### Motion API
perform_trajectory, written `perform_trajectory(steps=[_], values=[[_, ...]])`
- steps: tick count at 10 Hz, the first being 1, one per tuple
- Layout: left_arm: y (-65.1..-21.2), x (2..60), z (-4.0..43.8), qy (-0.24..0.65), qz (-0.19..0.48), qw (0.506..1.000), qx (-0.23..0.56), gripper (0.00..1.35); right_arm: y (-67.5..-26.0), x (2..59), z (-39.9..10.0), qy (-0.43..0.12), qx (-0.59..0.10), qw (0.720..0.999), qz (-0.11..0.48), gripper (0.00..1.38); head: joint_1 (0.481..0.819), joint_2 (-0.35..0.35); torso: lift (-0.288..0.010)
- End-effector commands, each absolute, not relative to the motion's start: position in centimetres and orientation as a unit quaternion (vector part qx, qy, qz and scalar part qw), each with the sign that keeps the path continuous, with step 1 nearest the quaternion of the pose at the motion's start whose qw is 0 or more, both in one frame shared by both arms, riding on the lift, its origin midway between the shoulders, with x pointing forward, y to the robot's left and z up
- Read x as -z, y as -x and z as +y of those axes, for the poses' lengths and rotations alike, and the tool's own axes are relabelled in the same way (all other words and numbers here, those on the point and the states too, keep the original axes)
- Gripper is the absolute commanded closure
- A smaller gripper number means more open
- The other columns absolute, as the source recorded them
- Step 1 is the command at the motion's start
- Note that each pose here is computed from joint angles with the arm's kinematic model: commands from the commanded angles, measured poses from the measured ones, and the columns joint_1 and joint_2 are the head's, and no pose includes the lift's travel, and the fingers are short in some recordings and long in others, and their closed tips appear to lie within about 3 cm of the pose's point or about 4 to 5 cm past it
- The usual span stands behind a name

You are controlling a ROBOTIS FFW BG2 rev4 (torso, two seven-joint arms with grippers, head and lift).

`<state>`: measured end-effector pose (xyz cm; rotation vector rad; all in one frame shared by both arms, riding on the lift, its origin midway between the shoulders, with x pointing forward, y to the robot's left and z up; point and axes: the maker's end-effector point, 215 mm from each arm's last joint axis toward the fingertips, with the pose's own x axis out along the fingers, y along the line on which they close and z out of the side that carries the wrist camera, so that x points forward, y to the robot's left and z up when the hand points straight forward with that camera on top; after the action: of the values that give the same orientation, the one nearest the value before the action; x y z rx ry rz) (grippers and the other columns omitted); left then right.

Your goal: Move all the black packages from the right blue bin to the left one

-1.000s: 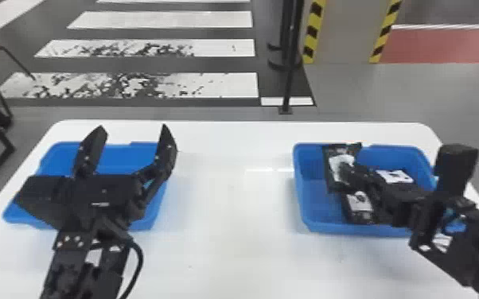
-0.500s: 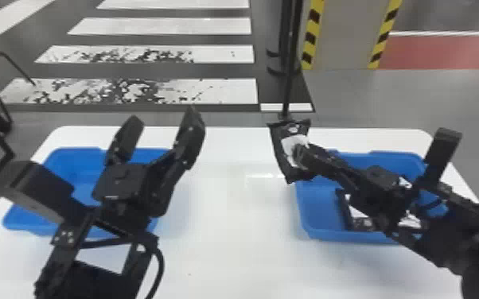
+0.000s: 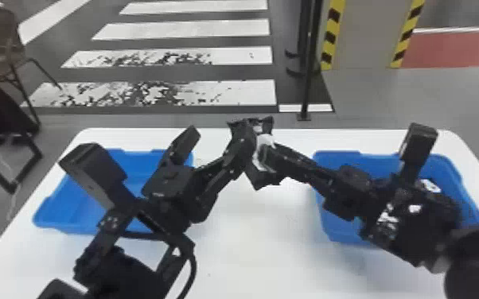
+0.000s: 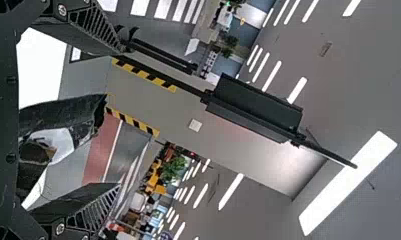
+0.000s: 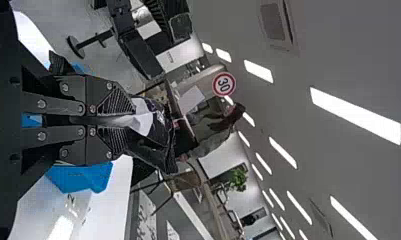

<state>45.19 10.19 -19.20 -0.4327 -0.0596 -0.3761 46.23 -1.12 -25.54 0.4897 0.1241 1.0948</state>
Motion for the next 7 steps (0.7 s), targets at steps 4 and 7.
perform_trajectory(steps=[4, 7], values=[[-45.3, 20.5, 9.8, 0.203, -0.007, 0.960, 0.190, 0.12, -43.8, 24.3, 2.3, -0.254, -0.552, 0.792, 0.056, 1.09, 0.679, 0.146, -0.171], [-45.2, 20.3, 9.5, 0.217, -0.004, 0.956, 0.200, 0.76, -43.7, 24.1, 2.5, -0.260, -0.553, 0.789, 0.053, 1.09, 0.684, 0.147, -0.171]])
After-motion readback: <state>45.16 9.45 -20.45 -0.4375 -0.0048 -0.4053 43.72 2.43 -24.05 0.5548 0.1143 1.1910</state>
